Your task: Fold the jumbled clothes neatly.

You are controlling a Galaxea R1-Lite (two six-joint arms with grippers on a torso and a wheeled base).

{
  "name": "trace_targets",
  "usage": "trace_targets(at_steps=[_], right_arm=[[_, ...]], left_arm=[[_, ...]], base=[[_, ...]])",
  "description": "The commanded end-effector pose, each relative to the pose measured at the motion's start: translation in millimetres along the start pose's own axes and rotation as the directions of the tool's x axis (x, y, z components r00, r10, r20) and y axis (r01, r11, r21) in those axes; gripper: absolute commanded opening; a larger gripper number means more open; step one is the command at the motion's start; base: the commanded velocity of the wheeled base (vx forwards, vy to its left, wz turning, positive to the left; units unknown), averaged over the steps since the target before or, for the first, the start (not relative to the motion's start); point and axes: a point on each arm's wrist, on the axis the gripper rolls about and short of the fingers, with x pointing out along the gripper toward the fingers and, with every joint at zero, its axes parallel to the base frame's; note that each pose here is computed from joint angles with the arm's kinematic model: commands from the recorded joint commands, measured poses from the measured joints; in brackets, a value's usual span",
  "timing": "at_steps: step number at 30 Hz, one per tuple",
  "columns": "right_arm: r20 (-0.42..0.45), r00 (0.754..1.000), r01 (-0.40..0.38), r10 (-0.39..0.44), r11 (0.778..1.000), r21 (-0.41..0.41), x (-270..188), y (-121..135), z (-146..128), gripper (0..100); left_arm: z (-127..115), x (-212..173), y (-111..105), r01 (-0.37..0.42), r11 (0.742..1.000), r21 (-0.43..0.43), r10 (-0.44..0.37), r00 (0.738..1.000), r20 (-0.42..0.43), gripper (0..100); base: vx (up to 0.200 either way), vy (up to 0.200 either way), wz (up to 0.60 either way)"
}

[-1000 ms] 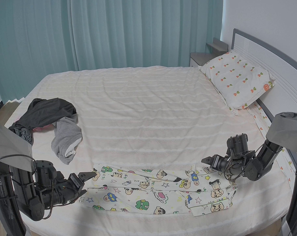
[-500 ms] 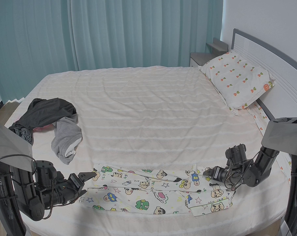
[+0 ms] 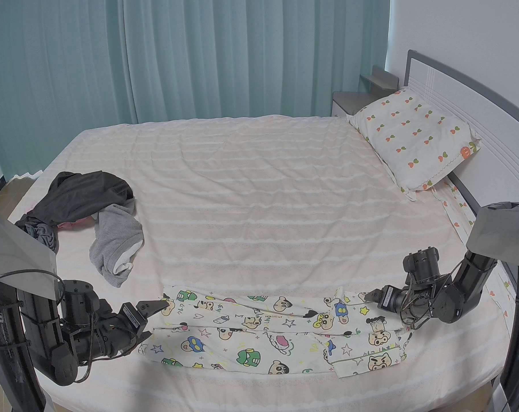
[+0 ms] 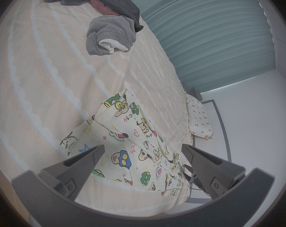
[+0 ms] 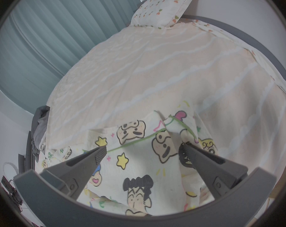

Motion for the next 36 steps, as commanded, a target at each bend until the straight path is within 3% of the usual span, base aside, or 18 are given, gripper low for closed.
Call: trace_targets(at_steps=[1, 7, 13, 25, 36], right_arm=[[0.061, 0.996, -0.058, 0.059, 0.998, -0.012, -15.5, 15.6, 12.2, 100], [0.055, 0.988, -0.141, 0.146, 0.987, -0.080, -12.5, 50.7, 9.1, 100], [-0.065, 0.980, -0.195, 0.187, 0.971, -0.141, 9.5, 79.9, -18.7, 100], [-0.230, 0.944, -0.281, 0.238, 0.943, -0.178, 12.8, 95.5, -46.9, 100], [-0.308, 0.933, -0.266, 0.184, 0.931, -0.250, 10.6, 105.2, -57.7, 100]], left_arm=[[1.1, 0.9, -1.3, 0.015, 1.000, 0.006, -0.015, 1.000, 0.007, 100], [0.6, 1.3, -0.3, 0.010, 1.000, 0.006, -0.010, 1.000, 0.004, 100], [0.8, 1.5, -0.5, 0.011, 1.000, 0.006, -0.011, 1.000, 0.005, 100], [1.1, 1.4, -0.3, 0.011, 1.000, 0.005, -0.011, 1.000, 0.006, 100], [1.0, 1.6, 0.0, 0.010, 1.000, 0.005, -0.010, 1.000, 0.005, 100]], base=[[0.000, 0.000, 0.00], [0.000, 0.000, 0.00], [0.000, 0.000, 0.00], [0.000, 0.000, 0.00], [0.000, 0.000, 0.00]])
